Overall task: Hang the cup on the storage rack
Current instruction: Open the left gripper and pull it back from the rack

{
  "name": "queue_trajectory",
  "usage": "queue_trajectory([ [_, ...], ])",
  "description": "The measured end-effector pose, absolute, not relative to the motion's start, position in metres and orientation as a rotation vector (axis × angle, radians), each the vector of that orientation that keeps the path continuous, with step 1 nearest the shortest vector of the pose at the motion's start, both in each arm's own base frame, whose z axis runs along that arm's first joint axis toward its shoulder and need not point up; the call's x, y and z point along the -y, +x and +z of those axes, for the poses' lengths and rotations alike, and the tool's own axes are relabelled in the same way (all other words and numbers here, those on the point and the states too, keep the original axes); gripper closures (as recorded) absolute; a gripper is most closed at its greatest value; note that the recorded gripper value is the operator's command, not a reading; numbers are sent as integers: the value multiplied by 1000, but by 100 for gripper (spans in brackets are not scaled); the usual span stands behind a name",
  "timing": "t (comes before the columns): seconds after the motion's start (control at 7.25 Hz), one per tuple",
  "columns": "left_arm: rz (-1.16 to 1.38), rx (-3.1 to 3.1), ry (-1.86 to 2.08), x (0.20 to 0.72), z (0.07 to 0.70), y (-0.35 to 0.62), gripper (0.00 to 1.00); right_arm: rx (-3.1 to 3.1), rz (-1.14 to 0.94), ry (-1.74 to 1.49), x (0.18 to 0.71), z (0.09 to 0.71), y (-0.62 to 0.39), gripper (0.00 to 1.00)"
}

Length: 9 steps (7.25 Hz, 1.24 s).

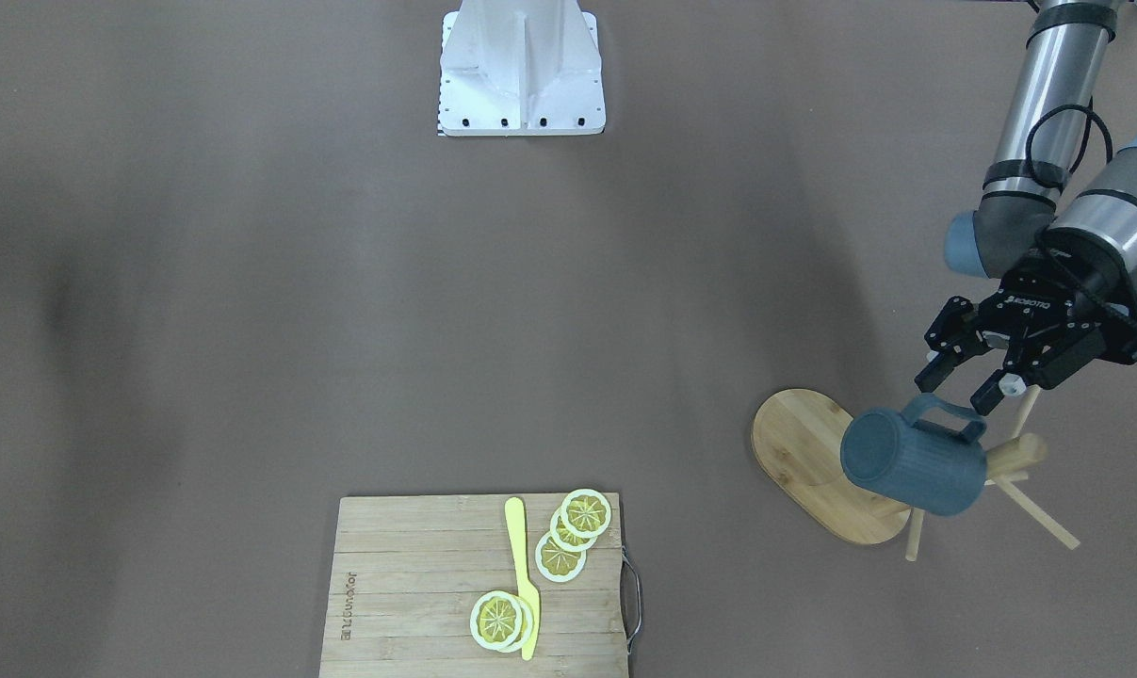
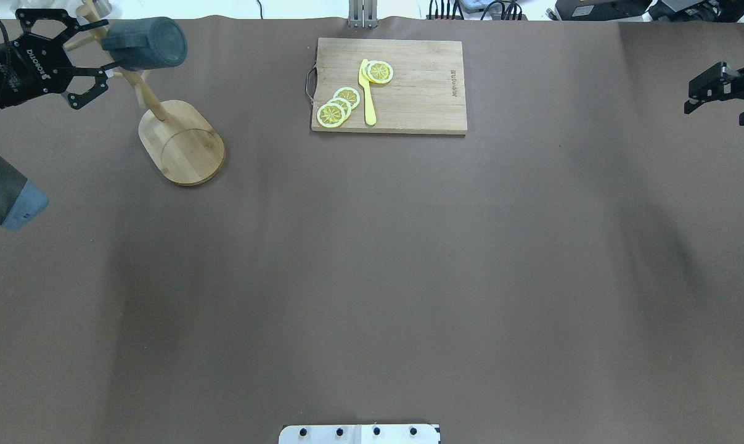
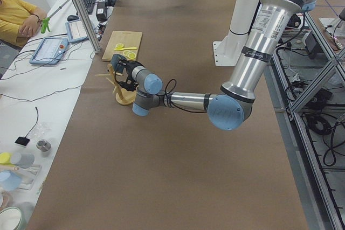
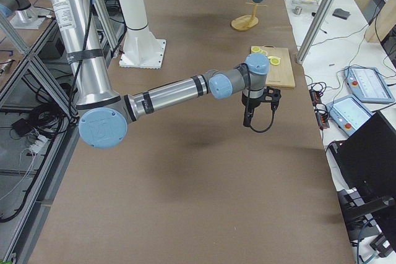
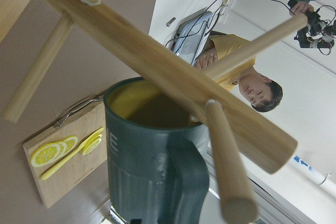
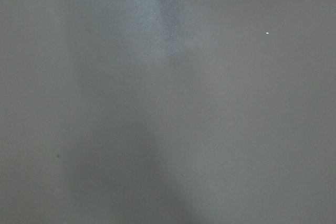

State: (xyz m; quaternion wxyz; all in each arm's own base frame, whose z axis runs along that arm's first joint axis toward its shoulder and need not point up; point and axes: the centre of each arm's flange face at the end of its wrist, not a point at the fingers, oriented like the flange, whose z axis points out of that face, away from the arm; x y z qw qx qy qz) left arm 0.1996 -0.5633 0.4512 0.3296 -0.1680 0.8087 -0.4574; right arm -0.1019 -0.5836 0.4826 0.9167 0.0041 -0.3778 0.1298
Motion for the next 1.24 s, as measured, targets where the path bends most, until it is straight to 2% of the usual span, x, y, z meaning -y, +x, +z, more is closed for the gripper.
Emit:
queue_trajectory([
  [0.14, -1173, -2131, -408, 548, 468, 181, 3, 778, 266, 11, 585, 481, -102, 0],
  [0.55, -1120, -2099, -201, 504, 518, 118, 3, 780, 265, 14, 586, 479, -103, 0],
  [1.24, -745, -1702, 515, 474, 582, 63, 3, 779, 257, 24, 587, 478, -101, 0],
])
